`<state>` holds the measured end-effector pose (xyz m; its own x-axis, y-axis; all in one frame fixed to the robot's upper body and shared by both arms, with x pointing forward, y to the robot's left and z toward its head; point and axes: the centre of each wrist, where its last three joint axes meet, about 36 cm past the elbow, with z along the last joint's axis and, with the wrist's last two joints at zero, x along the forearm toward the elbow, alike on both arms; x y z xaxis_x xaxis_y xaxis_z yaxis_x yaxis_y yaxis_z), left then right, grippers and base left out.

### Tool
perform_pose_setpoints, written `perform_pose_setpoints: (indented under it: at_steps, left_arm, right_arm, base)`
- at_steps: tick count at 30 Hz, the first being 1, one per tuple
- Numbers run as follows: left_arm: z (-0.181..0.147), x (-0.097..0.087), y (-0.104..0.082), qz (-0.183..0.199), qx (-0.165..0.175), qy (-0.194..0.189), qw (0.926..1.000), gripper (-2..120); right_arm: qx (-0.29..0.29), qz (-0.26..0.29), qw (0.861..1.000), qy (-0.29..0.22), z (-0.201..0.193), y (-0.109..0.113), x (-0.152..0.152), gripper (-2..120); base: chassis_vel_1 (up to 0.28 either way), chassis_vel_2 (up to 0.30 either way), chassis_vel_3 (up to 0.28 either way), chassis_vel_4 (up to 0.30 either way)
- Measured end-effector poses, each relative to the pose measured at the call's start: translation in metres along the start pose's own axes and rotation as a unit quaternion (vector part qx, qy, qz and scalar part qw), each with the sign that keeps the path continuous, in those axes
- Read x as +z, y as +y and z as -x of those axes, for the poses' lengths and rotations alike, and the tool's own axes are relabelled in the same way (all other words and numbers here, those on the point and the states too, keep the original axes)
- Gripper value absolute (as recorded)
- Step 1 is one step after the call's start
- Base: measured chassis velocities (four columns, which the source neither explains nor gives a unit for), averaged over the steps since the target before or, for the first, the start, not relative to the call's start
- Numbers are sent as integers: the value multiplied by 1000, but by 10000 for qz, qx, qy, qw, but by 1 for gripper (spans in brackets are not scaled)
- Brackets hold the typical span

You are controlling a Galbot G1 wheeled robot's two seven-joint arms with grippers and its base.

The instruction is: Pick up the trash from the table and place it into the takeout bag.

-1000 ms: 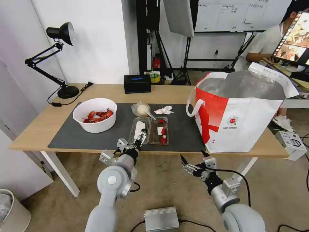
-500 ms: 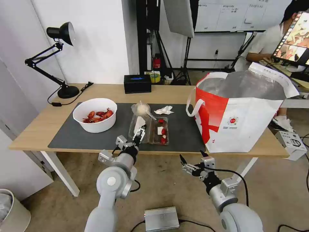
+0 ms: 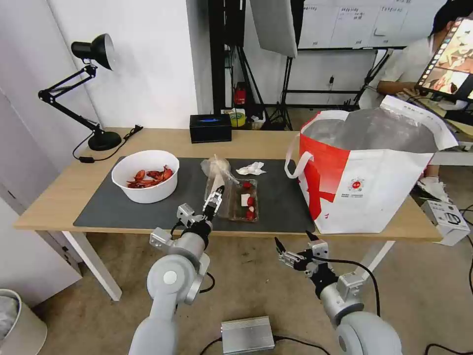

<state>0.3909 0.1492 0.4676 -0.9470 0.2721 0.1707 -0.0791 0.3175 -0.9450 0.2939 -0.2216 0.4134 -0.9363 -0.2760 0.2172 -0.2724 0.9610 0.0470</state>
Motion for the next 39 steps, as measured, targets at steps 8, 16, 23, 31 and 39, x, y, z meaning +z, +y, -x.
perform_pose_setpoints:
  at_steps: [8, 16, 23, 31, 39]
  left_arm:
    - [1, 0, -2, -26, 74, -48, 10000, 100]
    - [-1, 1, -5, -36, 196, -51, 9998, 100]
    - [-4, 4, -10, -29, 336, -6, 9994, 100]
    - [-5, 8, -10, -27, 335, 59, 9994, 100]
    - [-4, 16, -12, -19, 419, 188, 9989, 100]
  right_arm:
    - [1, -1, 10000, 5, 0, 0, 0, 100]
    - [1, -10, 10000, -7, -2, 0, -1, 100]
    - [4, -19, 10000, -23, -4, 0, -3, 100]
    - [18, -30, 10000, -40, -7, 0, -5, 100]
    - [56, -37, 10000, -52, -12, -1, -7, 100]
  base:
    - [0, 0, 0, 0]
    - [0, 0, 0, 0]
    - [0, 0, 0, 0]
    - [0, 0, 0, 0]
    - [0, 0, 0, 0]
